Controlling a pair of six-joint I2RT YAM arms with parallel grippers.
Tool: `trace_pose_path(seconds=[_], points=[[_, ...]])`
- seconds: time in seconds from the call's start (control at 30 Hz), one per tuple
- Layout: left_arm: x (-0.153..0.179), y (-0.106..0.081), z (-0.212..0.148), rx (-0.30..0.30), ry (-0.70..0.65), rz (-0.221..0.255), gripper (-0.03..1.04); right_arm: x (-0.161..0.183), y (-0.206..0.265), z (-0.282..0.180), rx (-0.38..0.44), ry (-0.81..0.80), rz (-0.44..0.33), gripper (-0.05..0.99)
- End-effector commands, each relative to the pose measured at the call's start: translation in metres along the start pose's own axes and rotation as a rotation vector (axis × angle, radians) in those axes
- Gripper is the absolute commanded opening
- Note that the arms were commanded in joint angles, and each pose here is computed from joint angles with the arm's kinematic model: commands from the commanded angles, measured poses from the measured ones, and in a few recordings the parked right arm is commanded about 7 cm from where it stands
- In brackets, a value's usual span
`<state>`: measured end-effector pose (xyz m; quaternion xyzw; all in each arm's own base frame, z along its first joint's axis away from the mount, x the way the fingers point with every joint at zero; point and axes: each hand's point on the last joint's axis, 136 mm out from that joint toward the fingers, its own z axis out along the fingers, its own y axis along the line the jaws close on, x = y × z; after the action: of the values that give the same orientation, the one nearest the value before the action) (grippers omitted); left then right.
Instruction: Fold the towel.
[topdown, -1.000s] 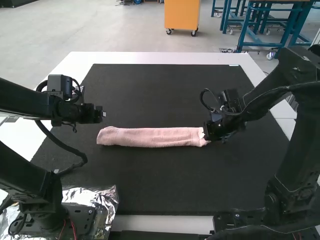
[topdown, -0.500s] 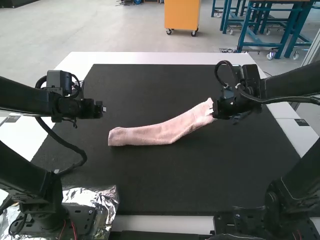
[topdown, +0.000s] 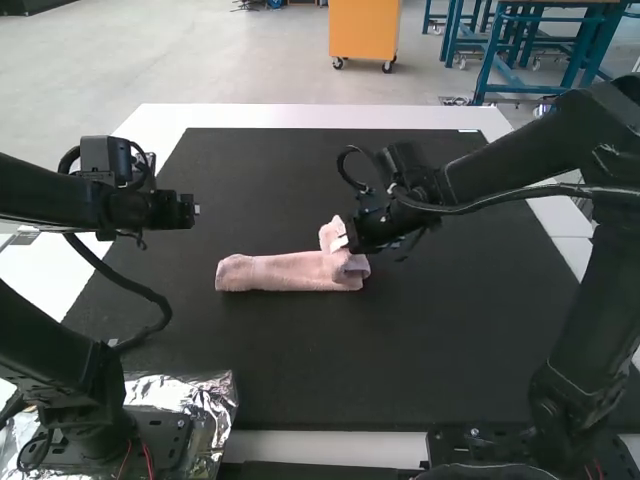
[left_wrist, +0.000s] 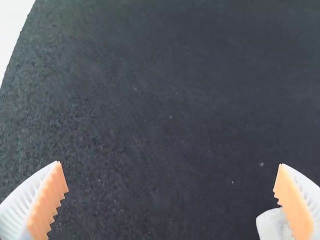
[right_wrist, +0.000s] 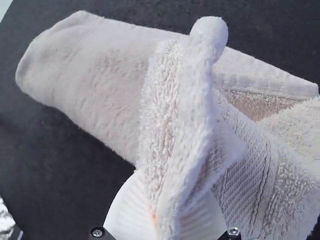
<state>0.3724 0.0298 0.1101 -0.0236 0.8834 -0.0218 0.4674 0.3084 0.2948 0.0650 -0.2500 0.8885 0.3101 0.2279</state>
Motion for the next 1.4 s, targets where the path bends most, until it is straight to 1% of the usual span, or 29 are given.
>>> trace_pose_path(seconds=[0.0,0.17,0.47,0.67,0.87,0.9,0.97,1.0,1.07,1.1,1.13,1.2,1.37], points=[[-0.019,0.014,-0.005,-0.039,-0.056,0.004,0.97,-0.017,0.025,0.010,-0.035,-0.022,-0.036,-0.02],[-0.015,0.020,-0.006,-0.051,-0.052,-0.005,0.97,-0.020,0.045,0.035,-0.061,0.004,-0.083,-0.02],[-0.004,0.032,-0.006,-0.076,-0.043,-0.015,0.97,-0.030,0.068,0.075,-0.096,0.028,-0.129,-0.02],[-0.001,0.032,-0.006,-0.071,-0.041,-0.016,0.97,-0.035,0.091,0.095,-0.128,0.035,-0.166,-0.02],[-0.002,0.032,-0.006,-0.071,-0.042,-0.015,0.97,-0.031,0.116,0.116,-0.163,0.054,-0.201,-0.01],[-0.002,0.032,-0.006,-0.071,-0.042,-0.015,0.97,-0.029,0.119,0.119,-0.165,0.064,-0.200,0.07],[-0.001,0.031,-0.006,-0.071,-0.041,-0.016,0.97,-0.026,0.124,0.121,-0.166,0.088,-0.210,0.40],[-0.003,0.032,-0.006,-0.072,-0.045,-0.016,0.97,-0.026,0.128,0.121,-0.172,0.095,-0.224,0.51],[-0.003,0.032,-0.006,-0.071,-0.047,-0.014,0.97,-0.031,0.135,0.118,-0.186,0.087,-0.236,0.79],[-0.003,0.032,-0.006,-0.073,-0.048,-0.015,0.97,-0.036,0.141,0.114,-0.200,0.079,-0.242,0.86],[-0.003,0.032,-0.006,-0.072,-0.048,-0.017,0.97,-0.039,0.147,0.108,-0.220,0.081,-0.249,0.90],[-0.004,0.032,-0.007,-0.071,-0.051,-0.015,0.97,-0.049,0.162,0.089,-0.269,0.073,-0.268,0.90],[-0.005,0.029,-0.006,-0.065,-0.053,-0.012,0.97,-0.075,0.180,0.055,-0.292,-0.006,-0.290,0.91]])
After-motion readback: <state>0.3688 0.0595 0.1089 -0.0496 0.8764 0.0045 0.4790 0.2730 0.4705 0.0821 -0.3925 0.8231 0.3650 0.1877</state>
